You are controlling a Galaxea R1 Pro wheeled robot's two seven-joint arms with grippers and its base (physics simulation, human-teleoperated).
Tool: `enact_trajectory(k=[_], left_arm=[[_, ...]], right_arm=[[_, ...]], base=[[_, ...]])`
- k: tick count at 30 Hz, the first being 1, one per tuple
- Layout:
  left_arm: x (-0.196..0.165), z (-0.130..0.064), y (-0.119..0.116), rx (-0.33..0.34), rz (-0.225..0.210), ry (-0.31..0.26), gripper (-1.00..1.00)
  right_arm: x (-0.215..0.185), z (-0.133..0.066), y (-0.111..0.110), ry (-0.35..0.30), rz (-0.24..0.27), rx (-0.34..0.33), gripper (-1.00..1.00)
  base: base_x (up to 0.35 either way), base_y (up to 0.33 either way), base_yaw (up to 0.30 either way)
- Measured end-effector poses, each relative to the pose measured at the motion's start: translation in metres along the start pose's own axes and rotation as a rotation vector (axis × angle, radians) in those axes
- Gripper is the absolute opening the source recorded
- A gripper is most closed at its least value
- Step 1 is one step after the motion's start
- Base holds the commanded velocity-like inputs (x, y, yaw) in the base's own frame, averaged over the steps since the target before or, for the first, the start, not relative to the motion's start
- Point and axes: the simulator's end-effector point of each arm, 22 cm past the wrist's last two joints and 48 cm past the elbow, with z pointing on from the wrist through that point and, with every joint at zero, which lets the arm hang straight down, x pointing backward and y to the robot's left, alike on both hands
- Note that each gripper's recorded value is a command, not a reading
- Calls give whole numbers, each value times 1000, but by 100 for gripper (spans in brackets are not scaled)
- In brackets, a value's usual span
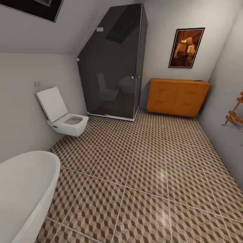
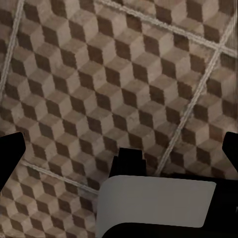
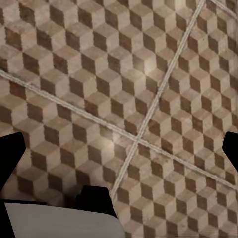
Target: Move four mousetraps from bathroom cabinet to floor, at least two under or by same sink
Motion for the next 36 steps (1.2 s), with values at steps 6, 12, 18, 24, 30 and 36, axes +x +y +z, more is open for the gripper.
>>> enact_trajectory(k=[6, 12, 18, 24, 30, 36], left_arm=[[0, 0, 0, 0, 0, 0, 100], [0, 0, 0, 0, 0, -1, 100], [-1, 0, 0, 0, 0, -3, 100], [-1, -1, 0, 0, 0, -3, 100], [-1, -1, 0, 0, 0, -3, 100], [-1, -1, 0, 0, 0, -3, 100]], right_arm=[[0, 0, 0, 0, 0, 0, 100], [-1, 0, 1, -1, 1, -1, 100], [-1, 0, 0, -3, 1, 1, 100], [-1, 0, 0, -3, 2, 1, 100], [-2, 0, 0, -3, 2, 0, 100], [-2, 0, 0, -3, 3, 0, 100]], base=[[0, 0, -286], [0, 0, -286], [0, 0, -286], [0, 0, -287], [0, 0, -287], [1, 0, -287]])
